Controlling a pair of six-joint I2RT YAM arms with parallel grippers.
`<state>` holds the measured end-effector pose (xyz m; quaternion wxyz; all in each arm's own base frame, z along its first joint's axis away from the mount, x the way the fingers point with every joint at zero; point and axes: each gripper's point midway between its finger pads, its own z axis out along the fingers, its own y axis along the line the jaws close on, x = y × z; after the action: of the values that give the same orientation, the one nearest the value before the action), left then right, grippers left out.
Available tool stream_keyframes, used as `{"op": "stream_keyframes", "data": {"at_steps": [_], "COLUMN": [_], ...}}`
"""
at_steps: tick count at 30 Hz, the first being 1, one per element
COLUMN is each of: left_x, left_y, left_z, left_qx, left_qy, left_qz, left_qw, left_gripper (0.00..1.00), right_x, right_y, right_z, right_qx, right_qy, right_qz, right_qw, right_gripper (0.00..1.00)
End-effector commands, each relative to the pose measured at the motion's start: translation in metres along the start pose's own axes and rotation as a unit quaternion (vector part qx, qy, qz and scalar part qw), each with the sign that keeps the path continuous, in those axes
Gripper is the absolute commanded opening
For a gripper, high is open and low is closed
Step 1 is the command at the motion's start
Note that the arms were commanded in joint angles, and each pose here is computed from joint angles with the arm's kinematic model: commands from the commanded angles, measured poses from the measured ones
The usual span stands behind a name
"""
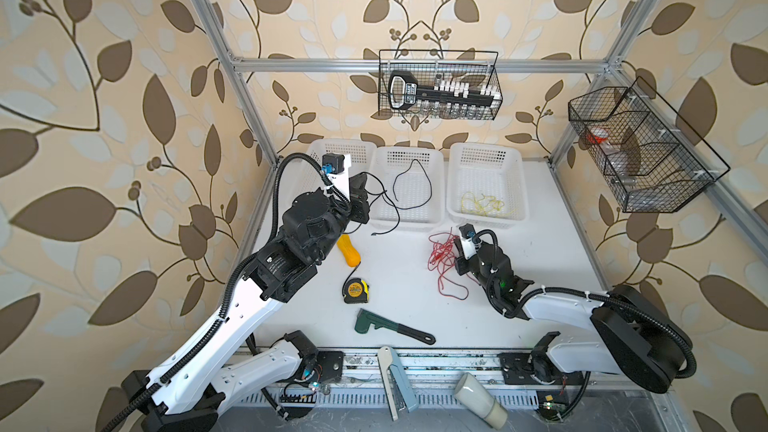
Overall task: Untangle the cables
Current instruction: 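Lift the black wire with the left gripper toward the middle basket, then lower the black wire into the middle basket and open the left gripper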
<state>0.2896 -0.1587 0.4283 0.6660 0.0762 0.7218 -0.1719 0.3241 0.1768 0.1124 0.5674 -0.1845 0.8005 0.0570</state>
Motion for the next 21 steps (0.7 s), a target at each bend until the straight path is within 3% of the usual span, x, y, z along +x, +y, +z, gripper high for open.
{"op": "stream_keyframes", "data": {"at_steps": [1, 10, 21], "left_x": [-0.022, -0.017, -0.009], "left_y": [-0.008, -0.029, -0.019], "left_z": [0.007, 0.056, 0.136], "left_qx": [0.013, 0.036, 0.045], "left_qy": [-0.027, -0.005, 0.022], "left_qz": [0.003, 0.019, 0.003], "left_qw": [1.000, 0.999, 0.999], "left_gripper": [0.00, 0.00, 0.00], "right_x": [0.003, 0.002, 0.000], "right_y": [0.001, 0.005, 0.008], "right_z": [0.001, 0.001, -0.001], "right_qx": [-0.005, -0.013, -0.024], "right_qy": [0.005, 0.004, 0.001], "right_qz": [-0.001, 0.000, 0.005], "right_qw": [1.000, 1.000, 1.000], "right_gripper": [0.00, 0.00, 0.00]}}
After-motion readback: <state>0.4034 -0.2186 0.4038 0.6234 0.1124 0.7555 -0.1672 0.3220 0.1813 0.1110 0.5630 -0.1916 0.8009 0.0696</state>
